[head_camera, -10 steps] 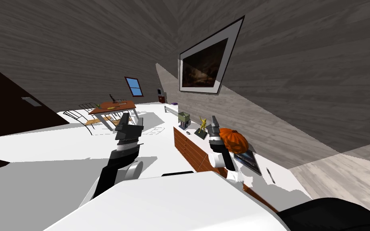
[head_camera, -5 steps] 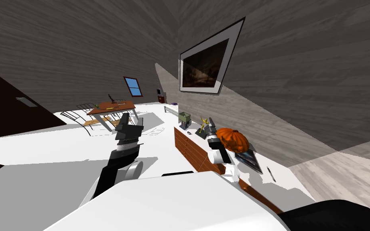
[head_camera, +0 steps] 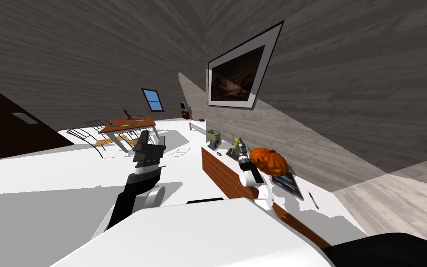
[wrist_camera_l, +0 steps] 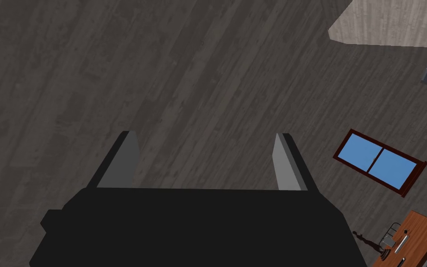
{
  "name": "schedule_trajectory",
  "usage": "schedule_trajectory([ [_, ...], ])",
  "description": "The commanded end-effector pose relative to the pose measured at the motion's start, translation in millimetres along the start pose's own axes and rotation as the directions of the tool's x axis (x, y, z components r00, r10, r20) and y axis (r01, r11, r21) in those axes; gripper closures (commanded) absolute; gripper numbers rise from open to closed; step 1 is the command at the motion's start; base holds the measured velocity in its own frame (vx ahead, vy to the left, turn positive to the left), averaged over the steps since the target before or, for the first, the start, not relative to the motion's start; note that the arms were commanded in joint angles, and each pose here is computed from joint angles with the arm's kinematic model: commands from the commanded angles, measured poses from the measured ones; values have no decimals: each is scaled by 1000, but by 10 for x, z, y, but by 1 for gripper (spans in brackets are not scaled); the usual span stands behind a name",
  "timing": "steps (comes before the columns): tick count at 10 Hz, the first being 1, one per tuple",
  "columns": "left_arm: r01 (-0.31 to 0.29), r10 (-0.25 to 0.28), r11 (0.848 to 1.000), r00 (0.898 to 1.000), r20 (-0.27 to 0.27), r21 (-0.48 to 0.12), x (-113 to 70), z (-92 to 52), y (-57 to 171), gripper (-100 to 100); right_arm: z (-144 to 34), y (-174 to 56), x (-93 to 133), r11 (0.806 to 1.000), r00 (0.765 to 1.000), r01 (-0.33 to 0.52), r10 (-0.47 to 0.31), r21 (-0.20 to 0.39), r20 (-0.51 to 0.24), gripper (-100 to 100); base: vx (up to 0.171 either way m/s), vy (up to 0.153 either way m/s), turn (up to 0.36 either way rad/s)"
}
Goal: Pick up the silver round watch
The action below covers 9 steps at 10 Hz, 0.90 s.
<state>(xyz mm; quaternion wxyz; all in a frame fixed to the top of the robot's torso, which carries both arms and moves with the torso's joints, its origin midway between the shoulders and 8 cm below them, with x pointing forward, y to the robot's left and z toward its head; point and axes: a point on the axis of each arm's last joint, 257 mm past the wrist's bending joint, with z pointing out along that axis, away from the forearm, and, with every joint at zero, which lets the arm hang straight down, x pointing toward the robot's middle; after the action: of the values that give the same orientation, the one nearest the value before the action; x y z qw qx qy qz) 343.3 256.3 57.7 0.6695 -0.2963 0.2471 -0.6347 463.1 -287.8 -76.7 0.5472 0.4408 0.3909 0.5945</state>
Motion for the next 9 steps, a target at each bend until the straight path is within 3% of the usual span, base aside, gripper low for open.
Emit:
schedule_trajectory([
  [1, 0, 0, 1000, 1000, 0, 0, 0, 0, 0, 0, 76, -225, -45, 997, 998, -55, 55, 62, 11, -100, 19, 44, -18],
  [4, 0, 0, 1000, 1000, 0, 0, 0, 0, 0, 0, 105, -500, -89, 984, 994, -108, 105, 143, 29, -100, 13, 33, -10],
  [5, 0, 0, 1000, 1000, 0, 0, 0, 0, 0, 0, 133, -698, -125, 967, 986, -163, 156, 193, 50, -100, 14, 33, -14],
  [6, 0, 0, 1000, 1000, 0, 0, 0, 0, 0, 0, 126, -731, -126, 965, 986, -163, 156, 206, 52, -100, 17, 28, -5],
  [7, 0, 0, 1000, 1000, 0, 0, 0, 0, 0, 0, 149, -915, -157, 943, 975, -221, 209, 248, 76, -100, 23, 33, -7],
  [8, 0, 0, 1000, 1000, 0, 0, 0, 0, 0, 0, 135, -963, -157, 938, 975, -222, 208, 267, 80, -100, 22, 33, -2],
  [9, 0, 0, 1000, 1000, 0, 0, 0, 0, 0, 0, 147, -1151, -184, 909, 959, -282, 260, 308, 110, -100, 26, 30, -4],
])
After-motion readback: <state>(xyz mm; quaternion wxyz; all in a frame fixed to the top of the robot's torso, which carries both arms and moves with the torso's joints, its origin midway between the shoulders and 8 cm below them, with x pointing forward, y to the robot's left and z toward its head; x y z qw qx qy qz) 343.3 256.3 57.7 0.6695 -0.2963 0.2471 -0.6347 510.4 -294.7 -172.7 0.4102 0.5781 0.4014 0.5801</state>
